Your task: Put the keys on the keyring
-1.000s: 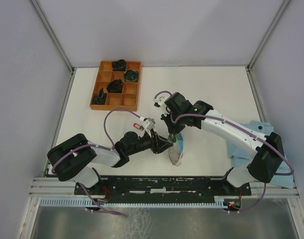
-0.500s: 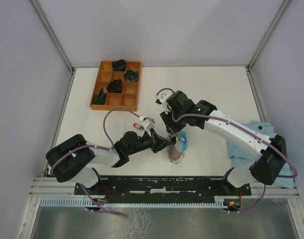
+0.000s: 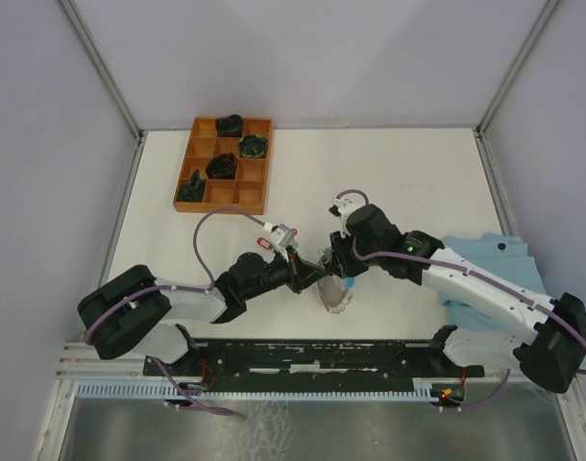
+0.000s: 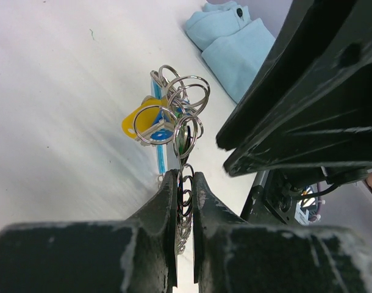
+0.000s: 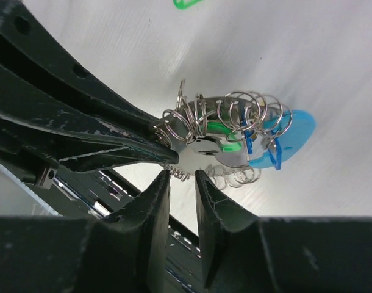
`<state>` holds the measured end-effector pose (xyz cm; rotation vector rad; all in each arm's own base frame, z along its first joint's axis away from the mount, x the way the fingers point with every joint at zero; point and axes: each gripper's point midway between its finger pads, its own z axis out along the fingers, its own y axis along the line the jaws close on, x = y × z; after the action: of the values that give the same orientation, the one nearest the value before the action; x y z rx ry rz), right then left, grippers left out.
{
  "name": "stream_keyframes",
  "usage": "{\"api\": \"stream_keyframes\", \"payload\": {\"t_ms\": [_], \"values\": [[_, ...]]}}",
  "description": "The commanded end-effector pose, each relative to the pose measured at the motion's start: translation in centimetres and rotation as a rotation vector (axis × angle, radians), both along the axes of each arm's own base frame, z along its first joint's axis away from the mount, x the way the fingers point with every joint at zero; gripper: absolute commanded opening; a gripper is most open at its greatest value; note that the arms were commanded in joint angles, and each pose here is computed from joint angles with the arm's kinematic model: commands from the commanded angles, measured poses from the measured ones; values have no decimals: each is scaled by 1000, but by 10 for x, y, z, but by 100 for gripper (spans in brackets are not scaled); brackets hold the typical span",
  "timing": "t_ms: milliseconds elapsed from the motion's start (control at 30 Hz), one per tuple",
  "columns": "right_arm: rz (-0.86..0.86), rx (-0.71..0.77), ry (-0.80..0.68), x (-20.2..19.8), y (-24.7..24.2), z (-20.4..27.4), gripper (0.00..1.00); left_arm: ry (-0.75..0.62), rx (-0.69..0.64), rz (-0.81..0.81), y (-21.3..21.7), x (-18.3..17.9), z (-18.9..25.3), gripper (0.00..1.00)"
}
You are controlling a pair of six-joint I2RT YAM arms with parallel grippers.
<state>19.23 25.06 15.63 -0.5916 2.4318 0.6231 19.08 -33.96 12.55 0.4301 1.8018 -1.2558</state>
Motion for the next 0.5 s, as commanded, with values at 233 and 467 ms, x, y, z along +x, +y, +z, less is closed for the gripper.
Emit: {"api": "stream_keyframes", "payload": {"t_ms": [233, 467], "values": [[-89, 308, -36, 15, 38, 5, 29, -48, -78, -8, -2, -2, 28, 5], [-85, 369, -19, 17, 40, 2, 31, -86, -74, -22, 5, -8, 24, 22]]}}
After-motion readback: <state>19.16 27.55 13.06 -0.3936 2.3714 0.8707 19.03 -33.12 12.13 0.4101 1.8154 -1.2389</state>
